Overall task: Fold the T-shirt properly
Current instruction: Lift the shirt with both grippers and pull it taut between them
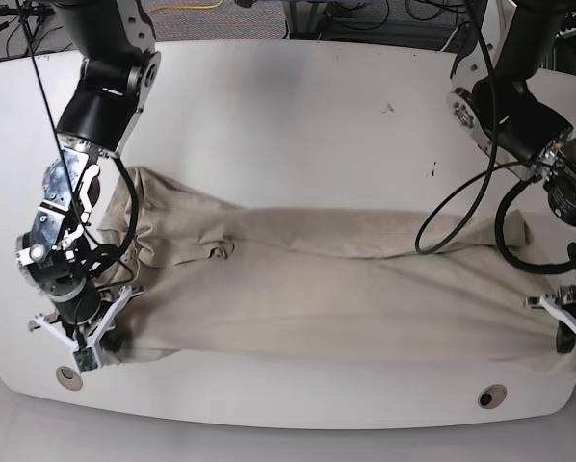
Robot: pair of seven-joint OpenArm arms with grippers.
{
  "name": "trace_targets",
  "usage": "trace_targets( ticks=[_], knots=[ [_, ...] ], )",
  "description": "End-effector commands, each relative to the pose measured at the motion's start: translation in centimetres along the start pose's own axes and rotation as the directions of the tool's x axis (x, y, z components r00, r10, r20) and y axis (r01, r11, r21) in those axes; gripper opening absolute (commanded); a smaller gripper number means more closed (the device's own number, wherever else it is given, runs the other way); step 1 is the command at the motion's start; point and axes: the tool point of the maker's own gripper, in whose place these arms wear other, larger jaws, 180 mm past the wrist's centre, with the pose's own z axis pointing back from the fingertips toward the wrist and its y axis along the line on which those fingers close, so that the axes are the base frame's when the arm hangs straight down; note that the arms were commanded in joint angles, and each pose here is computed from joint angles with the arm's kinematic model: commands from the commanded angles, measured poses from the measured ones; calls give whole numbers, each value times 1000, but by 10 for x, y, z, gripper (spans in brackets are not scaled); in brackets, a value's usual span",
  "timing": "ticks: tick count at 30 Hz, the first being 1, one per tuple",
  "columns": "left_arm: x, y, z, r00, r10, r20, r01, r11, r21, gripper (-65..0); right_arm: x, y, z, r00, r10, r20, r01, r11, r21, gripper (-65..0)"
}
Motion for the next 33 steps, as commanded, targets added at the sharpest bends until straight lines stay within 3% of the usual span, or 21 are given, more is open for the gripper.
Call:
trace_targets(
  ticks=[1,7,13,21,27,33],
  knots=[
    [48,14,14,991,-9,131,3,999,44,-650,46,-32,8,994,18,105,-11,998,-69,-648],
    [128,18,35,953,-8,303,-9,998,55,-650,100,-80,22,985,48,167,-22,988,-155,-648],
    [202,30,68,890,5,455,-38,997,63,-650,167,-109,47,966,176,189,-132,966,-224,-648],
    [265,48,93,833,57,551,-82,996,21,-650,232,-133,86,939,251,234,-170,932,-319,-648],
    [278,55,89,837,80,542,-86,996,-13,-650,258,-138,103,923,285,260,-184,918,-353,-648],
    [265,50,73,861,80,501,-78,997,-25,-650,260,-136,111,918,306,253,-200,907,-372,-648]
  ],
)
